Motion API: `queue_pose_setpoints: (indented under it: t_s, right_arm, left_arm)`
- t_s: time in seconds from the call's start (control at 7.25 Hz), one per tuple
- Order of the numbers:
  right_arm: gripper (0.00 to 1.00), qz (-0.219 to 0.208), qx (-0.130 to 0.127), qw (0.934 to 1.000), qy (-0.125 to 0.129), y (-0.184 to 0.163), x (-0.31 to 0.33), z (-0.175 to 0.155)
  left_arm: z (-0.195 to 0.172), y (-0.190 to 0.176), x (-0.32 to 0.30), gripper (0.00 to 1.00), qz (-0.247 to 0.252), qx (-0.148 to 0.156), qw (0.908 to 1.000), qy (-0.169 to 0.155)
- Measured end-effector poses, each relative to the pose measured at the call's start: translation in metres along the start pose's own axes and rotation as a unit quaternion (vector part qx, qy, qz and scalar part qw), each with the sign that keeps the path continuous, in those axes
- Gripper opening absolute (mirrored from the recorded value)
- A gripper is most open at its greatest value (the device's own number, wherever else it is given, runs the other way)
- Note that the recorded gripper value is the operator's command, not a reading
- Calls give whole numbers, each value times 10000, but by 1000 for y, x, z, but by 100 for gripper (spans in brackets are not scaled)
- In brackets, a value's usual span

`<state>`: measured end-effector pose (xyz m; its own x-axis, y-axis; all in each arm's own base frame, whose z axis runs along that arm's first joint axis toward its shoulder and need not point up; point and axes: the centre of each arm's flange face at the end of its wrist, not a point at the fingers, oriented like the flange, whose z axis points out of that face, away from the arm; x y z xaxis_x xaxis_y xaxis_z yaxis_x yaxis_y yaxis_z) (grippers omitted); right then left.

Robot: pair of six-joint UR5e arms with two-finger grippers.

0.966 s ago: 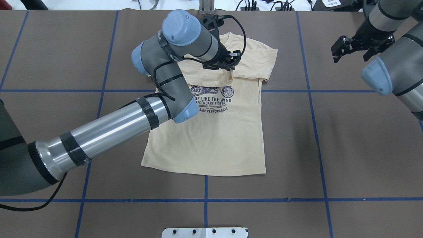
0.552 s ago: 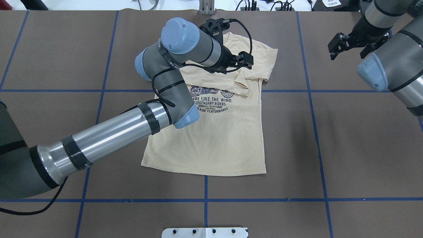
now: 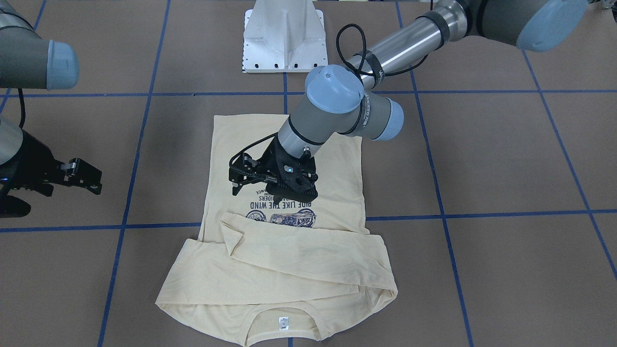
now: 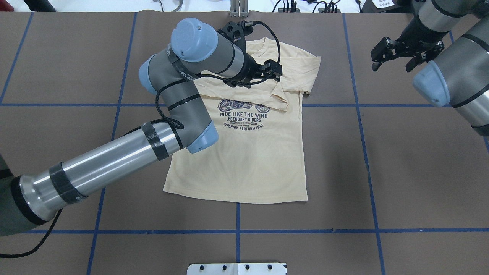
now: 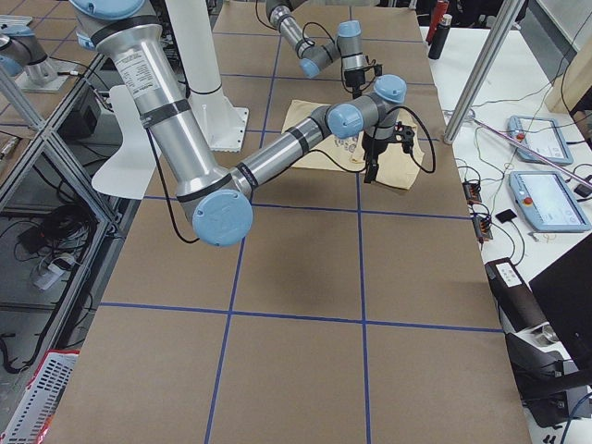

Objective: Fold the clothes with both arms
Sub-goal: 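Release the sleeve and pull the left gripper back toward the shirt side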

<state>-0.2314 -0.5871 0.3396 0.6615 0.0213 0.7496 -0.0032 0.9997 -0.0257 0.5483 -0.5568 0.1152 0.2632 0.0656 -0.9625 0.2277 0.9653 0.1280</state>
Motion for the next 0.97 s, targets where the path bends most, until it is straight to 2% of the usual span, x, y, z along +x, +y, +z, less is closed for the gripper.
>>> queue_pose_setpoints:
  t_s: [0.41, 0.55, 0.83, 0.97]
  right_arm:
    - [100, 236, -227, 9988, -372, 49, -53, 8]
    - [100, 365, -198, 9977, -529, 69, -69, 22]
    - [100, 684, 123, 9935, -903, 120, -96, 74]
    - [100, 851, 189, 9917, -941, 145, -109, 99]
  left_arm:
    - [-83, 38, -48, 100, -33, -53, 9991, -411]
    - [-100, 49, -68, 100, 63, -80, 9986, -514]
    - [-129, 71, -107, 100, 199, -108, 9979, -607]
    - [-134, 78, -118, 100, 201, -117, 9977, -639]
